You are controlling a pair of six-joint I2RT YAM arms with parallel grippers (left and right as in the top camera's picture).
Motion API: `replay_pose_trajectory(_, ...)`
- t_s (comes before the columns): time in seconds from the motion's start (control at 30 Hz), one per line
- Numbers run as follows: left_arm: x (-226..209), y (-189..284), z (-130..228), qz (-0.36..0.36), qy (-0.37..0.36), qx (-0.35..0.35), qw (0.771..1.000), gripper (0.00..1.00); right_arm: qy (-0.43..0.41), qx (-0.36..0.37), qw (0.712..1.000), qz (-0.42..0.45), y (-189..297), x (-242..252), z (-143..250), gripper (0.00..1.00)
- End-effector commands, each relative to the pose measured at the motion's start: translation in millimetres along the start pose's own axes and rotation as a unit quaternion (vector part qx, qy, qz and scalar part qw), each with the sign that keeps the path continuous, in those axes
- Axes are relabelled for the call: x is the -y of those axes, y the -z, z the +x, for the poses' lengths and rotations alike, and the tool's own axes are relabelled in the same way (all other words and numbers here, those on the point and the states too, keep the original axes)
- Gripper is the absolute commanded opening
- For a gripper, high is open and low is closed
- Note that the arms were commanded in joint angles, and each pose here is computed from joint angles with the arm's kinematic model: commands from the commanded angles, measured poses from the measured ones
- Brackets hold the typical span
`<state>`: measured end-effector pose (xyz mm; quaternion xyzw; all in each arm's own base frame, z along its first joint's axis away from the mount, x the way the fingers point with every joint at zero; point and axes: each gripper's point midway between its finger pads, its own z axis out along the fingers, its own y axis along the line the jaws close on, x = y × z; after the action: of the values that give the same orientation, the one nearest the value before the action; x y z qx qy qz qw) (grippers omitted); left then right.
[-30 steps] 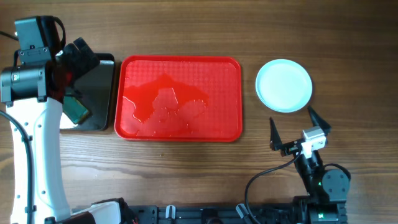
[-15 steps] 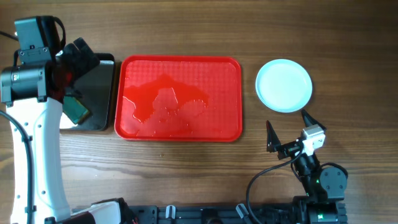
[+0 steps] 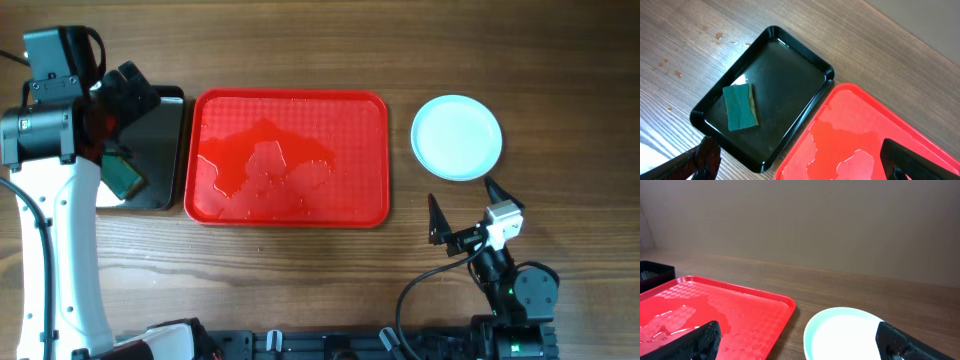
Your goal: Clean dirty plates on tray and stack at the side
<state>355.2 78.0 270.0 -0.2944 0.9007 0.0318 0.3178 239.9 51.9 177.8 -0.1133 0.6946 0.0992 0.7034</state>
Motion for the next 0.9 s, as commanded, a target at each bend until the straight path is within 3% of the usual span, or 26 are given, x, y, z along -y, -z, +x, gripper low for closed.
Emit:
replay_pose_trajectory(0.0,-3,18,-8,0.001,0.004,0.028,1.000,1.00,-0.010,0.003,1.000,-0.006,0,-2,-1,1.00)
replay_pose_trajectory(0.07,-8,35,-12,0.003,0.009,0.052,0.999,1.00,-0.010,0.003,1.000,-0.006,0,-2,-1,1.00)
replay_pose_trajectory(0.17,2,66,-16,0.061,0.007,0.096,0.994,1.00,-0.010,0.003,1.000,-0.006,0,-2,-1,1.00)
replay_pose_trajectory(0.37,6,98,9,0.163,-0.038,0.222,0.961,1.00,-0.010,0.003,1.000,-0.006,0,-2,-1,1.00)
replay_pose_trajectory(0.67,-10,63,107,0.259,-0.047,0.361,0.895,1.00,-0.010,0.003,1.000,-0.006,0,-2,-1,1.00)
replay_pose_trajectory(0.87,-15,35,139,0.250,-0.105,0.397,0.877,1.00,-0.010,0.003,1.000,-0.007,0,-2,-1,1.00)
